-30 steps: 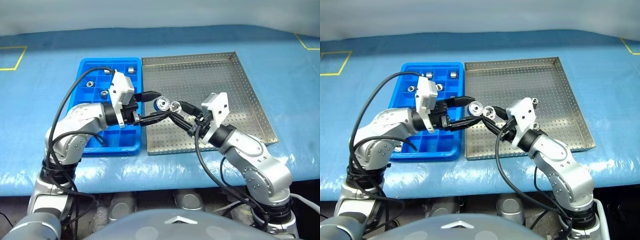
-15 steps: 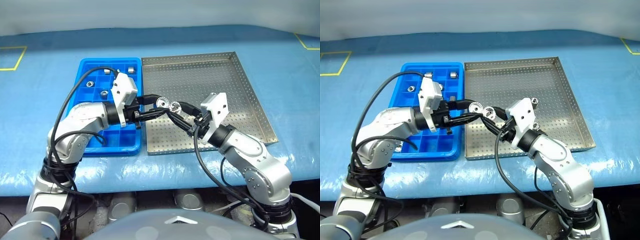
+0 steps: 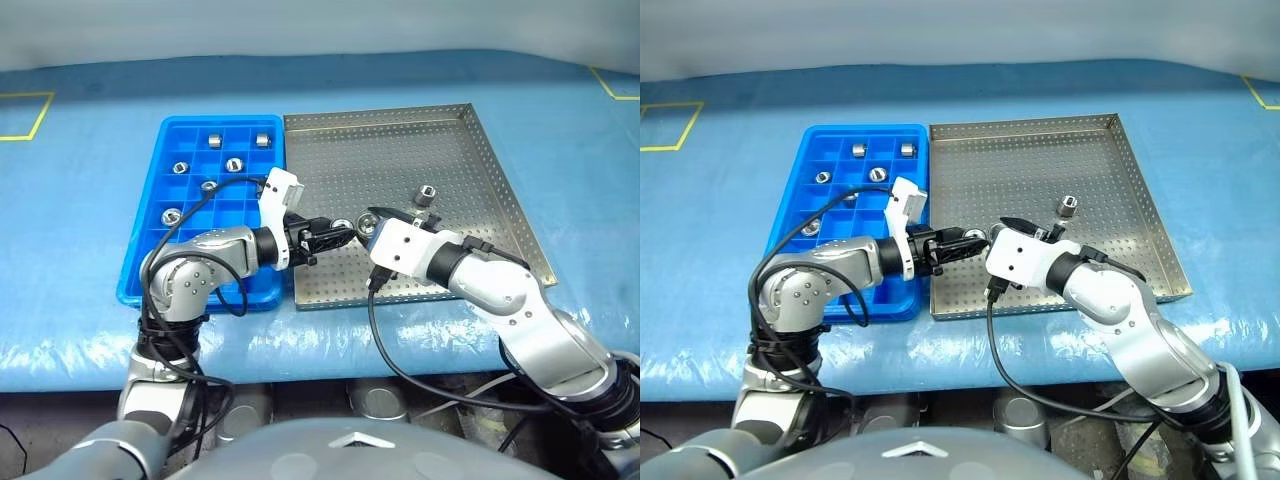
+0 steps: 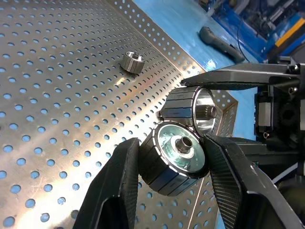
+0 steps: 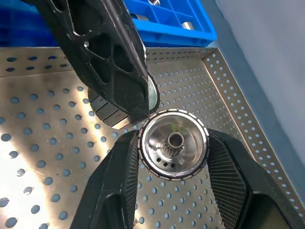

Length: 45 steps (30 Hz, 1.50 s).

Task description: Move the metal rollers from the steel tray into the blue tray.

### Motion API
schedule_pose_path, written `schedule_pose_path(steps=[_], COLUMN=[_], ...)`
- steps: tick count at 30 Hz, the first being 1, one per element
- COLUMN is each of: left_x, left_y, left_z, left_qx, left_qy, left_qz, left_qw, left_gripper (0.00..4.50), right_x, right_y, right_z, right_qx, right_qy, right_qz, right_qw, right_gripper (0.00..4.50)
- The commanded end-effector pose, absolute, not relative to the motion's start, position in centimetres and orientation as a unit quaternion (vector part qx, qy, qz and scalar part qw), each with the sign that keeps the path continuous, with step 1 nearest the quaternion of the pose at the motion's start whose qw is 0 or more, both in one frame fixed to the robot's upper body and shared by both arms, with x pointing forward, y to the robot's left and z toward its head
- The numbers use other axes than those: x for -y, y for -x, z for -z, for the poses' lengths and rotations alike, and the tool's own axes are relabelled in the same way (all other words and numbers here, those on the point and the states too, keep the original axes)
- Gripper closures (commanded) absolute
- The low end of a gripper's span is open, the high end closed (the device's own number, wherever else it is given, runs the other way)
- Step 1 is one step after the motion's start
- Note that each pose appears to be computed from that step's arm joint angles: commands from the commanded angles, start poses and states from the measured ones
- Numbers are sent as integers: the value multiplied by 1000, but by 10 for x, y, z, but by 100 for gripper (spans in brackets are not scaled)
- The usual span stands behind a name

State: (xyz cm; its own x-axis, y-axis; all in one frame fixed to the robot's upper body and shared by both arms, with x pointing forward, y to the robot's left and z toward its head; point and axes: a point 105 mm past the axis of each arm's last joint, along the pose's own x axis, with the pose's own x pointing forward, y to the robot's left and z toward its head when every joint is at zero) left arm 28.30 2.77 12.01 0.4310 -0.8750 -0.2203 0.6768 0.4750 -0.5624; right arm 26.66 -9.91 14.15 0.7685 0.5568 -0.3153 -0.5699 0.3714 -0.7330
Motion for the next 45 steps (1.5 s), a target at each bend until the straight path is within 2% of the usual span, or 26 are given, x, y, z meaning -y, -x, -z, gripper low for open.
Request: schedule_pose_path(steps=[1,8,10,13,15,17,18,20,24,26,35,45], left_x=[-19,-17,-21,-41,-68,-84,-101,-131,-152,-161,-184,-207], left_y=[-273,-285,-288,-295,-301,-301,-305,-308,-300,-294,-287,-297], left_z=[-129,-150,-159,-183,-197,-197,-185,-171,-158,-137,-100,-106], left_qx=[-258,-250,-231,-161,-103,-88,-111,-140,-173,-211,-266,-247], left_qy=[251,413,420,387,286,198,111,-9,-71,-108,-126,-107], left_qz=[494,478,475,466,432,418,381,328,316,299,244,191], left_qw=[791,734,738,779,849,882,911,934,930,924,924,944], left_gripper=[265,265,265,265,265,265,265,265,265,265,265,265], right_x=[106,110,112,123,127,124,115,101,93,89,89,87], right_y=[-278,-285,-287,-291,-290,-286,-280,-271,-266,-267,-270,-273], right_z=[-173,-178,-177,-173,-165,-162,-164,-169,-175,-174,-173,-172], right_qx=[58,71,69,45,19,11,17,33,44,43,40,39], right_qy=[480,488,486,470,422,374,335,276,227,223,218,222], right_qz=[-271,-239,-232,-204,-205,-218,-241,-278,-296,-301,-304,-309], right_qw=[832,836,840,858,883,901,911,919,927,926,926,924], right_gripper=[251,251,251,251,251,251,251,251,251,251,251,251])
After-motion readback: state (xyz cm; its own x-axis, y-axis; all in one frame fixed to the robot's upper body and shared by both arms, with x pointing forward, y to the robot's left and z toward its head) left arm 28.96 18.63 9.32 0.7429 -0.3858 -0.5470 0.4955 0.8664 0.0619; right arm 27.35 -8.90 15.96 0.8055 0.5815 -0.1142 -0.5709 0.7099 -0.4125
